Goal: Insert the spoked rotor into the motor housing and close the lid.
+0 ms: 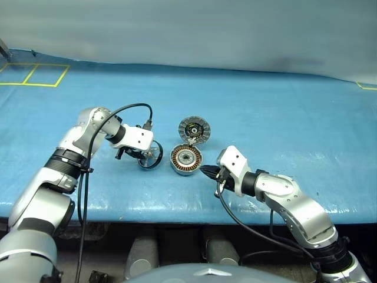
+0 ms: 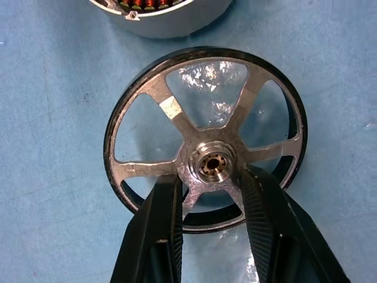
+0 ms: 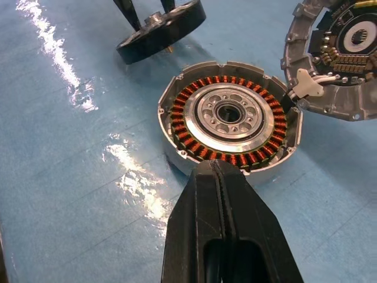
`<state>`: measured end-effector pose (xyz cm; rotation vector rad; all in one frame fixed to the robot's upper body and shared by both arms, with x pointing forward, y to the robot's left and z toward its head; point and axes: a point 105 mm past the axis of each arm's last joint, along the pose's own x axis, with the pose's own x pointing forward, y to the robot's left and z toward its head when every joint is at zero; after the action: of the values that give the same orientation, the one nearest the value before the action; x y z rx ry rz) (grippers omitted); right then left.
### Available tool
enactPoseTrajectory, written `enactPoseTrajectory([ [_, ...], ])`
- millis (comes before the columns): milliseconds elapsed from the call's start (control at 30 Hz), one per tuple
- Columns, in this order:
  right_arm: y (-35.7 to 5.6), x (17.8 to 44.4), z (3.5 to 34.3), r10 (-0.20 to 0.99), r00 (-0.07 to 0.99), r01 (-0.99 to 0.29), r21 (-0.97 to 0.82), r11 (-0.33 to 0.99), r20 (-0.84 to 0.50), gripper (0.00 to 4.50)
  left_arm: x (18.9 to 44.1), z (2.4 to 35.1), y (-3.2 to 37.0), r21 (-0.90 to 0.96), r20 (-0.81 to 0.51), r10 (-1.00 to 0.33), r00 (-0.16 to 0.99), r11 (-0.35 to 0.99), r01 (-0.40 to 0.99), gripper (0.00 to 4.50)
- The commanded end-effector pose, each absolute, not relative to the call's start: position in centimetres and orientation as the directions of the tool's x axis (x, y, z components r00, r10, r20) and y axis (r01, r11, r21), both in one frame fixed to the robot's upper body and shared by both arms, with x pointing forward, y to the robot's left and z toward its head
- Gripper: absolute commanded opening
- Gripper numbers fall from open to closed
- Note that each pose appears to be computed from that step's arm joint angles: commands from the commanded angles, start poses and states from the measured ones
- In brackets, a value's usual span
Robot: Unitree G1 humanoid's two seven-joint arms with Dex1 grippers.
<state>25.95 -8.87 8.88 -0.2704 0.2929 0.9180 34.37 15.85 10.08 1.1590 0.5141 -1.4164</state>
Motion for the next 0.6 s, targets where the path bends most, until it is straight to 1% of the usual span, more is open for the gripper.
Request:
enactPoseTrajectory([
  [33, -9.3, 26.7, 9.7, 0.732, 0.624, -0.779, -0.141, 0.611, -0.276, 0.0, 33.9, 11.8, 15.1, 0.357, -0.738, -0.653, 0.171, -0.163, 0.92, 1.13],
  [133, -9.3, 26.8, 9.3, 0.735, 0.634, -0.772, -0.147, 0.618, -0.242, 0.0, 33.4, 12.7, 14.6, 0.338, -0.636, -0.755, 0.16, -0.086, 0.937, 1.13],
  [233, -9.1, 26.9, 9.0, 0.748, 0.645, -0.764, -0.112, 0.635, -0.159, 0.0, 33.3, 13.6, 14.2, 0.31, -0.556, -0.816, 0.155, -0.031, 0.95, 1.13],
  [433, -9.1, 26.3, 8.3, 0.78, 0.626, -0.78, 0.011, 0.626, -0.001, 0.0, 33.2, 14.0, 13.3, 0.249, -0.496, -0.859, 0.13, 0.003, 0.968, 1.13],
  [533, -9.3, 25.7, 7.5, 0.798, 0.602, -0.798, 0.06, 0.599, 0.036, 0.0, 33.1, 13.7, 12.6, 0.224, -0.482, -0.87, 0.102, -0.01, 0.975, 1.13],
  [600, -9.5, 25.3, 6.7, 0.802, 0.597, -0.8, 0.095, 0.592, 0.029, 0.0, 33.2, 13.5, 12.0, 0.206, -0.474, -0.876, 0.087, -0.014, 0.978, 1.13],
])
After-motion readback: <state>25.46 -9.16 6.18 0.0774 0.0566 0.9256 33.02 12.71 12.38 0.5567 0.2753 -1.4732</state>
